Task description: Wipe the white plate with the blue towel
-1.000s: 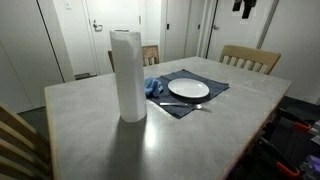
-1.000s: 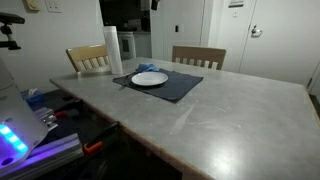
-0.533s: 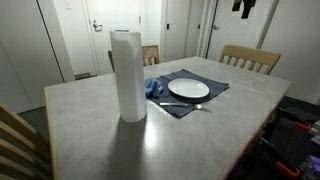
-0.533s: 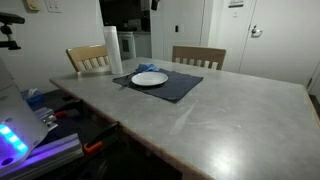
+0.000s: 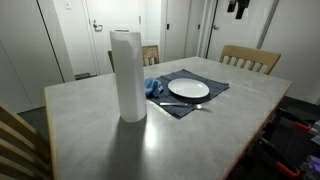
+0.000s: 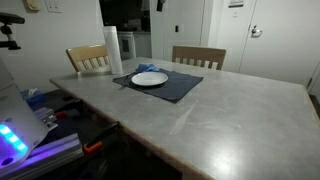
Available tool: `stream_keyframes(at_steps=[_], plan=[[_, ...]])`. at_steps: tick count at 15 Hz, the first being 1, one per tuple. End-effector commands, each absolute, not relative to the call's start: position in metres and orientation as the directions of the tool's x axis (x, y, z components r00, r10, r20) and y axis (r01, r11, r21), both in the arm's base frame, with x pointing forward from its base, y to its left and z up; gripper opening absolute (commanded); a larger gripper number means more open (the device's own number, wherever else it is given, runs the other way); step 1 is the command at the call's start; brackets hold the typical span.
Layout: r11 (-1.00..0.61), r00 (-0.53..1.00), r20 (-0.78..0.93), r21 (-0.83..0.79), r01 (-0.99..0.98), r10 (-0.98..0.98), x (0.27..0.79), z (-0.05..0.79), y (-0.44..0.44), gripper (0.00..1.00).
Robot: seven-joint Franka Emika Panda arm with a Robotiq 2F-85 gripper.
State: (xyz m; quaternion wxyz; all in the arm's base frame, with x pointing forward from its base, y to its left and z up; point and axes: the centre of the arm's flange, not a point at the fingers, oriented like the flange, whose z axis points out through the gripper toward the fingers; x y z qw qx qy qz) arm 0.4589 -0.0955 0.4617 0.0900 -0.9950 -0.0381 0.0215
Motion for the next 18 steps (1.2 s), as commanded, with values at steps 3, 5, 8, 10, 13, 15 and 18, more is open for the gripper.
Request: stream_keyframes(at_steps=[3, 5, 8, 10, 13, 15, 18], plan=[[-0.963, 0.983, 0.002, -0.196, 0.183, 0.186, 0.509, 0.438, -0.097, 1.0], [-0.955, 0.977, 0.01, -0.21, 0.21, 0.213, 0.522, 0.432, -0.092, 1.0], [-0.942, 0.968, 0.02, -0.228, 0.248, 0.25, 0.535, 0.423, -0.08, 1.0], [-0.932, 0.961, 0.032, -0.238, 0.275, 0.275, 0.541, 0.419, -0.071, 1.0], [-0.915, 0.949, 0.056, -0.254, 0.314, 0.31, 0.551, 0.414, -0.055, 1.0], [-0.903, 0.94, 0.065, -0.263, 0.34, 0.334, 0.559, 0.41, -0.046, 1.0], [-0.883, 0.925, 0.063, -0.279, 0.377, 0.375, 0.572, 0.403, -0.033, 1.0]])
